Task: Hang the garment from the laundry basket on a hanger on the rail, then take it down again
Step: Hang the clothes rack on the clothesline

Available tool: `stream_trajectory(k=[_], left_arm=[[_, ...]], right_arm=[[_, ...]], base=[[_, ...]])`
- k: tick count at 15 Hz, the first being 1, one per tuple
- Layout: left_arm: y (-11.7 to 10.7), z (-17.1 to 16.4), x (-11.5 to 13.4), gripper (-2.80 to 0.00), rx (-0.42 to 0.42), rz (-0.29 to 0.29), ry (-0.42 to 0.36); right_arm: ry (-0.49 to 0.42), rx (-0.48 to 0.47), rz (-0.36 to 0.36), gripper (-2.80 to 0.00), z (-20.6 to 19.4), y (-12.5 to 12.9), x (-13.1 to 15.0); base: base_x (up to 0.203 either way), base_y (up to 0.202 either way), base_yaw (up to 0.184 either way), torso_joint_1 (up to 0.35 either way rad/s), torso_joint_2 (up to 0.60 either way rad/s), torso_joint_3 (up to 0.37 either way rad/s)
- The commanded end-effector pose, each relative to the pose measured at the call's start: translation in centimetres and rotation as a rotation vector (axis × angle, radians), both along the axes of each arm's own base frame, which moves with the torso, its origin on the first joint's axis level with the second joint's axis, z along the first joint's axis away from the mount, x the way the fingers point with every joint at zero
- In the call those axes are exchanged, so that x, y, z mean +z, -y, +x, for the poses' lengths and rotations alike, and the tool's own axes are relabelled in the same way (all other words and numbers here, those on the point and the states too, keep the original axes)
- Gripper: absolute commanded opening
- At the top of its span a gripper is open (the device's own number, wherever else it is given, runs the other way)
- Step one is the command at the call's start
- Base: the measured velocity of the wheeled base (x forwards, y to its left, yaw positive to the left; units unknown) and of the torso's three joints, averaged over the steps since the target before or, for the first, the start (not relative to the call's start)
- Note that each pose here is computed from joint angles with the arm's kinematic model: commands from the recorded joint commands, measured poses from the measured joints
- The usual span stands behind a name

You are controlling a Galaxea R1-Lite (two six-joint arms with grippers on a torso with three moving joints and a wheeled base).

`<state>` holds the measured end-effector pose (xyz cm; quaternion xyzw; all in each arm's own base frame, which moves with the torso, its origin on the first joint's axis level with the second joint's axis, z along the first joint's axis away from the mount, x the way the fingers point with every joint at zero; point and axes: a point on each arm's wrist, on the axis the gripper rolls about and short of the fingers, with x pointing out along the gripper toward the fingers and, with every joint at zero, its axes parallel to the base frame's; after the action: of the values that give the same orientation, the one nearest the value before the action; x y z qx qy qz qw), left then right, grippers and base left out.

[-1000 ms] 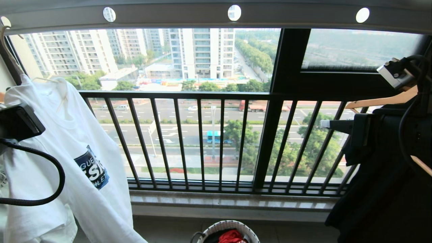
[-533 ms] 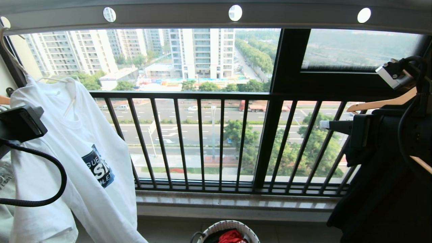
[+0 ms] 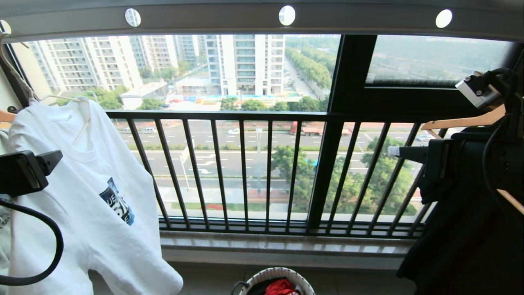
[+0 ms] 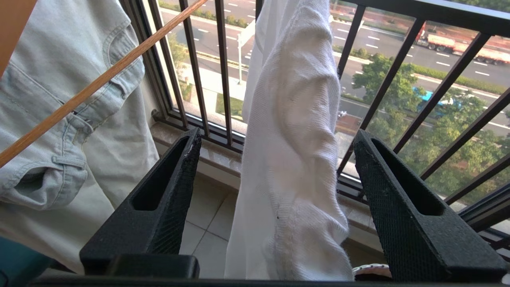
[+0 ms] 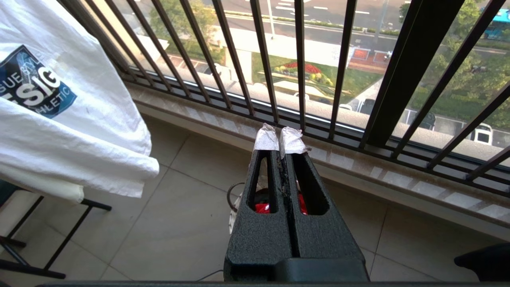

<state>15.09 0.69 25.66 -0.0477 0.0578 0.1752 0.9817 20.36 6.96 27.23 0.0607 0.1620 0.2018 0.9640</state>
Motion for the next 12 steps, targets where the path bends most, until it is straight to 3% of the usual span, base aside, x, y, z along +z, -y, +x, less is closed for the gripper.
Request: stream_trajectory(k=[1, 6, 12], left_arm=[[0.1, -2.6, 1.1, 0.0, -0.006, -0.001, 0.021], [0.3, -7.2, 1.8, 0.0, -0.046, 0.0, -0.074], [0.1, -11.9, 4.1, 0.0, -0.054, -0.001, -0.031]], right_arm=[[0.001, 0.001, 0.001, -2.8, 0.0, 0.0, 0.0], [0.002, 0.001, 0.002, -2.8, 0.0, 0.0, 0.0], [0.004, 0.001, 0.002, -2.8, -0.1, 0.0, 0.1]], base=[[0.0, 0.0, 0.0, 0.0, 0.0, 0.0], [0.0, 0.0, 0.0, 0.0, 0.0, 0.0], [0.0, 0.0, 0.0, 0.0, 0.0, 0.0]])
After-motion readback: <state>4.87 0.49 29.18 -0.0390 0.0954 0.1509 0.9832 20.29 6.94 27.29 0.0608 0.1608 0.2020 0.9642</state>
